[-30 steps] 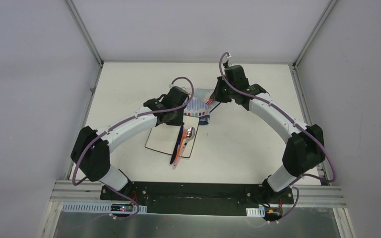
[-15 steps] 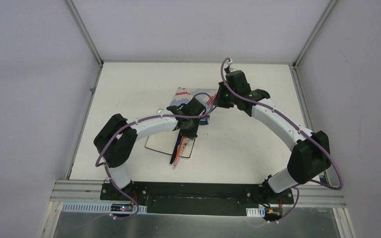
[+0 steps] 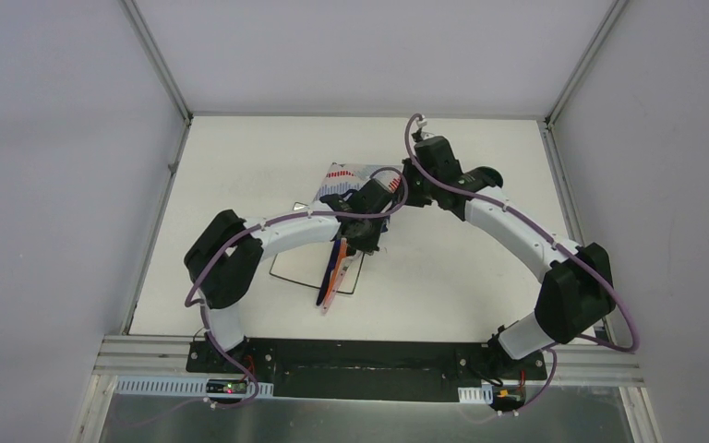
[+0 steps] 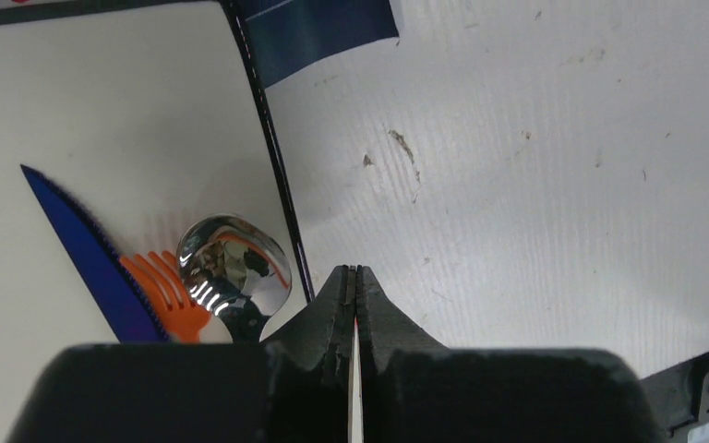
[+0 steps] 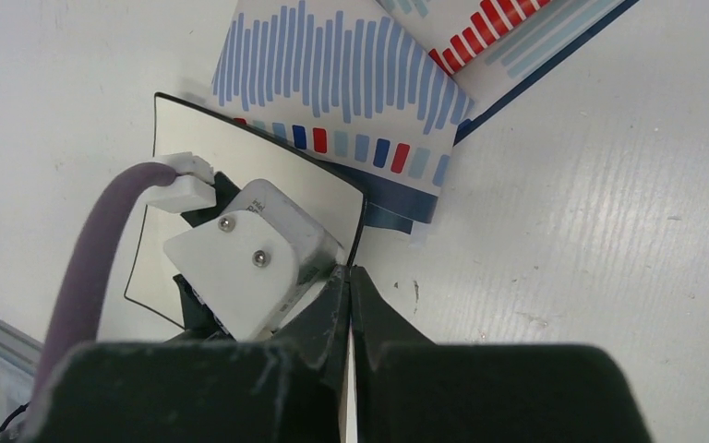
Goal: Set the dinner table for one person
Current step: Move the napkin to the center of the board.
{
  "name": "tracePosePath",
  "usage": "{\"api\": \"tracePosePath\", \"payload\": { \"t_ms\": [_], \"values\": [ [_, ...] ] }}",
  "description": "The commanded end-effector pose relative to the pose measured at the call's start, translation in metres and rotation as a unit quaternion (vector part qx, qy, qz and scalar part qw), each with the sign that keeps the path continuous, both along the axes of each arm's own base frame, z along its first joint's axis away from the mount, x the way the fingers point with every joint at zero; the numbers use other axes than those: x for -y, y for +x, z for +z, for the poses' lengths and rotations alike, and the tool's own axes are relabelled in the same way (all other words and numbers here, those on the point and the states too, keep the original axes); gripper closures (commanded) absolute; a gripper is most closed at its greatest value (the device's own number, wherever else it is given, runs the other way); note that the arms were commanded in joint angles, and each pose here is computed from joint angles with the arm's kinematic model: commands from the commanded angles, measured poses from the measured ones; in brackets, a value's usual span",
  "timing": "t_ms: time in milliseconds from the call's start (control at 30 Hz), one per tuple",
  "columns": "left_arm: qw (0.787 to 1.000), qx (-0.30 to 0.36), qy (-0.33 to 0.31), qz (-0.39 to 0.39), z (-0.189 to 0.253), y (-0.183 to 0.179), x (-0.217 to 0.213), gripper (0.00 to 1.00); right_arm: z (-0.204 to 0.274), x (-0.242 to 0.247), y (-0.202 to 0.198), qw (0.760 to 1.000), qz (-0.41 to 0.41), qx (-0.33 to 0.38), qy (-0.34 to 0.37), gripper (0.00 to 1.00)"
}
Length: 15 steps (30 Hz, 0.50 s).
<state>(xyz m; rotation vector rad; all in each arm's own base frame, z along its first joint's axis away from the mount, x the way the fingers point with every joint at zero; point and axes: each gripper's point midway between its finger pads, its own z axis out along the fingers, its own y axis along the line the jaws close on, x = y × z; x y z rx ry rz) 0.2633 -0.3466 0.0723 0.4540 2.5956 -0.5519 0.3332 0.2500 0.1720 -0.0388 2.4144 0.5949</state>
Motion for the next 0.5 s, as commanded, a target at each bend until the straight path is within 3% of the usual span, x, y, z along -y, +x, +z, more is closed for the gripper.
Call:
{"api": "tracePosePath", "payload": {
  "t_ms": [0,467],
  "values": [
    [1.0,0.014,-0.015,-0.015,0.007,0.003,0.021,1.0,0.017,-0.009,-0.002,1.0,0.006,0.024,0.018,1.0],
    [1.0,0.001,0.002,-0.025,-0.021,-0.003,0.031,1.0,0.024,-0.002,-0.011,0.999,-0.006,0.04,0.005,1.0]
  ]
}}
